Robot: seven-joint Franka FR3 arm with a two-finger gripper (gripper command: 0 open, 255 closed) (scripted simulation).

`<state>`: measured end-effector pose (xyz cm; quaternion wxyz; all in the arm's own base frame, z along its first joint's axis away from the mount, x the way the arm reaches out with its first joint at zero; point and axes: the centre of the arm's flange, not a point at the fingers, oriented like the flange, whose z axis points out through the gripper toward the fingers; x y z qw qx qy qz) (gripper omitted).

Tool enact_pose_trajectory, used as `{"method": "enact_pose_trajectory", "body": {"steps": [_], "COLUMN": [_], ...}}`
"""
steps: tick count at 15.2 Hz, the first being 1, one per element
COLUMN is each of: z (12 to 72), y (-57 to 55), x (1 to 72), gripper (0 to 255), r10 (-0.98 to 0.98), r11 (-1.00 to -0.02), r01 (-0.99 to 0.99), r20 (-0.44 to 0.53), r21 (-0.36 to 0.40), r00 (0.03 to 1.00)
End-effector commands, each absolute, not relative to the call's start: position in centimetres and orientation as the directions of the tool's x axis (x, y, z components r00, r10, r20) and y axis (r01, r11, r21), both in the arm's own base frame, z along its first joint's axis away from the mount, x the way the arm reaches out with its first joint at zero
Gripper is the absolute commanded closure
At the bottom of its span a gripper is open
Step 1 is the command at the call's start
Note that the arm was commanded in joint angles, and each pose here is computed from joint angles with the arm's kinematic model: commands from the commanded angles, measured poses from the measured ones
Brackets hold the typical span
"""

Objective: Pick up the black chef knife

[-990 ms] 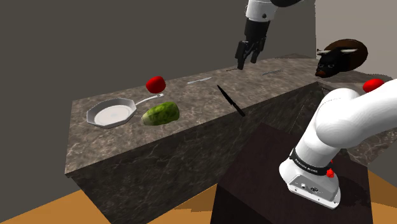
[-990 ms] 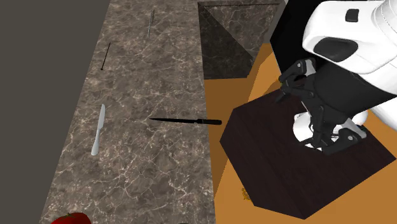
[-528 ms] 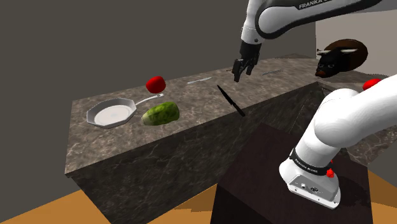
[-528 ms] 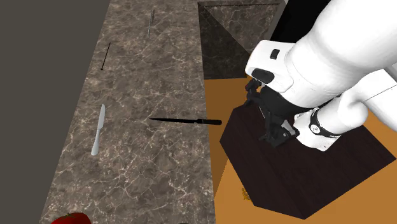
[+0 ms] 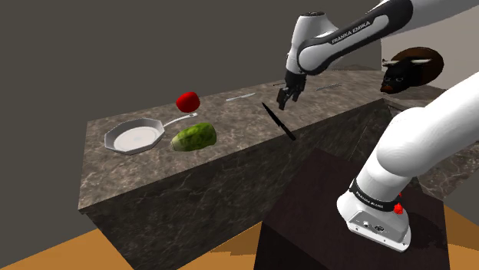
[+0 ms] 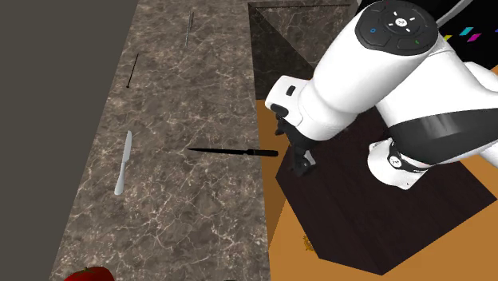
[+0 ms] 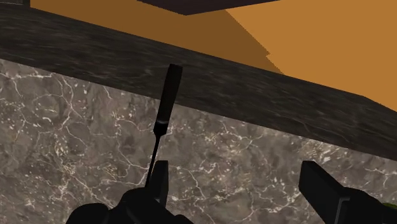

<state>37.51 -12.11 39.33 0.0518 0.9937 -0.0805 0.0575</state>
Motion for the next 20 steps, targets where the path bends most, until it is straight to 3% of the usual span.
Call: {"method": "enact_pose_trajectory", "body": {"steps": [1,12,20], "z": [37.1,26.0,21.7], "y": [-13.5,-21.2,-21.6], "x": [38.2,42.2,42.4], "gripper": [0,0,0], "r10": [-0.154,-0.156,-0.156], "r11": [-0.981,-0.973,-0.972], "r01": [-0.168,-0.182,-0.183], "r20": [0.133,0.173,0.175], "r21": [0.102,0.145,0.147], "r00": [0.979,0.972,0.972]}}
